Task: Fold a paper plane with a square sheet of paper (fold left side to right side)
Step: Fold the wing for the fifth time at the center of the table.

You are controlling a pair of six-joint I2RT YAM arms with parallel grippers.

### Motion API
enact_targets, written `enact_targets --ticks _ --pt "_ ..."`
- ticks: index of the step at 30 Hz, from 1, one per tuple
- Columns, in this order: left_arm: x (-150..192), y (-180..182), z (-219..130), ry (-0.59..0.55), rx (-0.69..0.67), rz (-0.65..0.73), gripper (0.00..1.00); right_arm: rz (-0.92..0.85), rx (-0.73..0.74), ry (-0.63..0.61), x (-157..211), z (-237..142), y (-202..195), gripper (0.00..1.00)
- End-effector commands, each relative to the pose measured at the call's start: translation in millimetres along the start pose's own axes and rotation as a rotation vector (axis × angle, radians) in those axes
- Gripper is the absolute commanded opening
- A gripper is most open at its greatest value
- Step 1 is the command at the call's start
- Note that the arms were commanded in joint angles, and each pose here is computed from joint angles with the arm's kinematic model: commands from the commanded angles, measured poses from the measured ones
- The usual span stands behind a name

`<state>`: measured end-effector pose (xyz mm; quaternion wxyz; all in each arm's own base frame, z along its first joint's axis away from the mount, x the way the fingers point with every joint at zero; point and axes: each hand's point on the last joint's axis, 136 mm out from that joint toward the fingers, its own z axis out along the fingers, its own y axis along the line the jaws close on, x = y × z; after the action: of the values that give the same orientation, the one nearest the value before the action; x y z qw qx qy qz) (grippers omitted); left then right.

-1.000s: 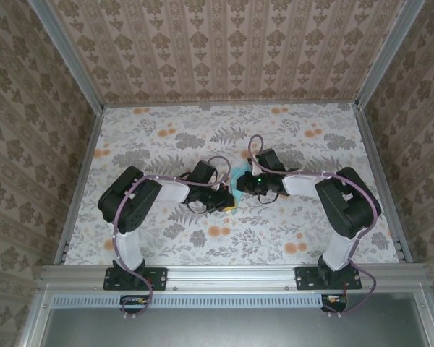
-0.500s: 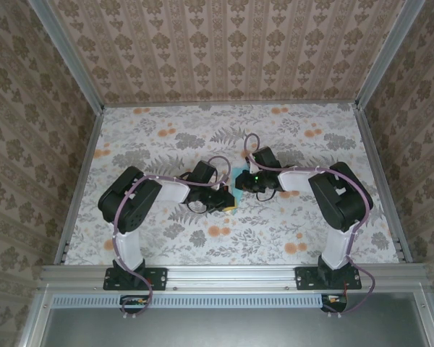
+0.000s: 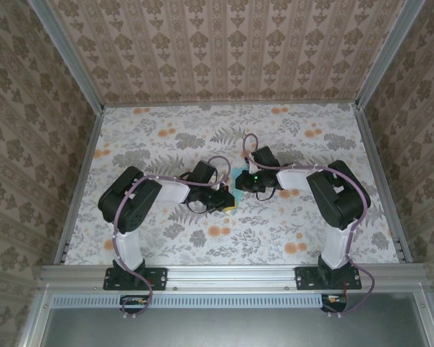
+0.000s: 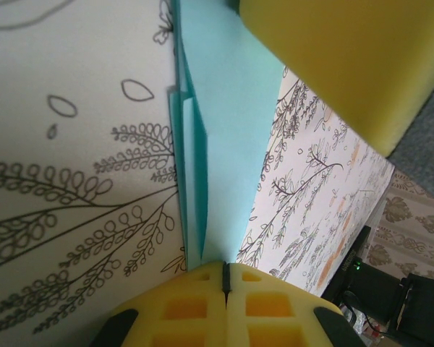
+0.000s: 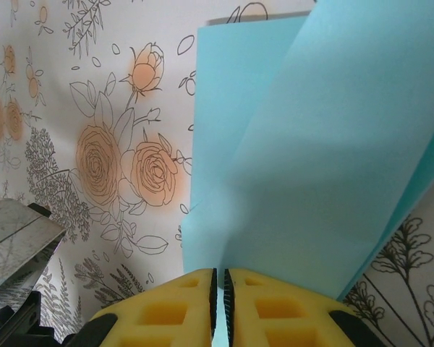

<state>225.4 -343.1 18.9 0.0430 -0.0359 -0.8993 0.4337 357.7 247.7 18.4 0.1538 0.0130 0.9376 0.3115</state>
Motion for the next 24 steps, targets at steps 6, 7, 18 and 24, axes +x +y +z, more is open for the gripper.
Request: enact_targets --ticks 6,7,18,24 --pt "37 65 8 0.098 -0.204 -0.152 0.00 0.015 0.069 -0.034 -22 -1 -23 0.16" --pt "37 65 8 0.099 -0.204 -0.150 0.00 0.016 0.072 -0.039 -24 -2 -25 0.16" --pt "38 66 8 0.100 -0.206 -0.153 0.00 0.028 0.103 -0.055 -45 -4 -40 0.16" --pt "37 65 8 0.101 -0.205 -0.152 0.00 0.039 0.101 -0.063 -56 -5 -45 0.16"
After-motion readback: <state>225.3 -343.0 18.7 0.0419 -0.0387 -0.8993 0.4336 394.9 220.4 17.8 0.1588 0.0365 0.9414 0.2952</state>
